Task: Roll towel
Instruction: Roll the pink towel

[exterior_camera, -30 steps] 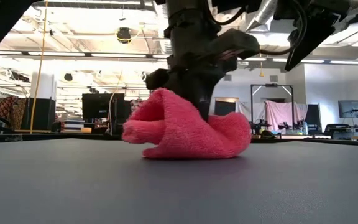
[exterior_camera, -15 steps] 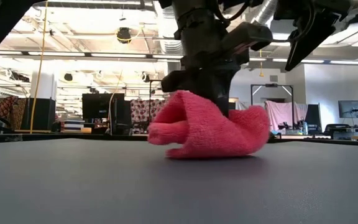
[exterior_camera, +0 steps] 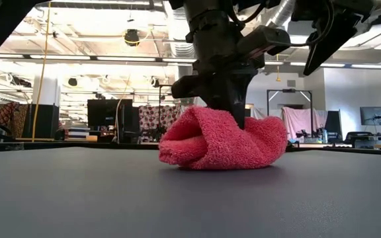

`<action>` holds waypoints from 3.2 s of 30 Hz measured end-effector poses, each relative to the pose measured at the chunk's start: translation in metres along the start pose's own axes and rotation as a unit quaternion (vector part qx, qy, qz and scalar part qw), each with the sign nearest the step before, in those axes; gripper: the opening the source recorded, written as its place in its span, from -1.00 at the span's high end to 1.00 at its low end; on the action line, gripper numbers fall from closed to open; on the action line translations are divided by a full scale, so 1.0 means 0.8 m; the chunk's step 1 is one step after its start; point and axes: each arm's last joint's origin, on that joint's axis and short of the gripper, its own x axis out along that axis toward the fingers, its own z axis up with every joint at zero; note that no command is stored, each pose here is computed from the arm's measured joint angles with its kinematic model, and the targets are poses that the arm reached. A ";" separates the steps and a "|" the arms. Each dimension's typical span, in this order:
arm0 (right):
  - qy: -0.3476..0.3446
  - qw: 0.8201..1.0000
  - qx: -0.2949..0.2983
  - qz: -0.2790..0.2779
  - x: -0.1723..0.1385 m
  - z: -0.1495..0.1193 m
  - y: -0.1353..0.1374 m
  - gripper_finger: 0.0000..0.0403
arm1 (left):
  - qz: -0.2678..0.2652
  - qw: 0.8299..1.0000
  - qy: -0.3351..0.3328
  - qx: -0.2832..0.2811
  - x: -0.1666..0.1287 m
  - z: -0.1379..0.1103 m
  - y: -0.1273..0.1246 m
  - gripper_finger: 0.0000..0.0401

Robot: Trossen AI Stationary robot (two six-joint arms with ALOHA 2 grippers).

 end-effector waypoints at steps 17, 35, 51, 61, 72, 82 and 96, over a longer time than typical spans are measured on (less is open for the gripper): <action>0.003 1.000 0.001 -0.002 0.000 -0.001 0.000 -0.29 | -0.020 0.999 -0.020 -0.030 -0.006 0.009 -0.001 0.98; 0.030 0.999 0.012 -0.012 0.000 -0.008 -0.002 -0.29 | 0.222 0.971 0.064 -0.051 -0.039 -0.022 0.050 1.00; 0.015 1.000 0.015 -0.019 0.000 -0.005 -0.002 -0.29 | 0.264 0.939 -0.033 -0.217 -0.223 -0.066 0.149 1.00; 0.014 1.000 0.015 -0.019 0.000 -0.004 -0.002 -0.29 | 0.207 0.906 0.029 -0.367 -0.201 -0.200 0.218 1.00; 0.009 0.999 0.022 -0.022 0.001 -0.002 -0.006 -0.29 | 0.237 0.879 0.058 -0.410 -0.244 -0.271 0.227 1.00; 0.009 0.999 0.033 -0.032 0.003 0.001 -0.014 -0.29 | 0.196 0.888 0.021 -0.415 -0.237 -0.267 0.218 1.00; 0.009 0.999 0.034 -0.032 0.003 0.001 -0.014 -0.29 | 0.157 0.911 0.018 -0.380 -0.115 -0.248 0.165 1.00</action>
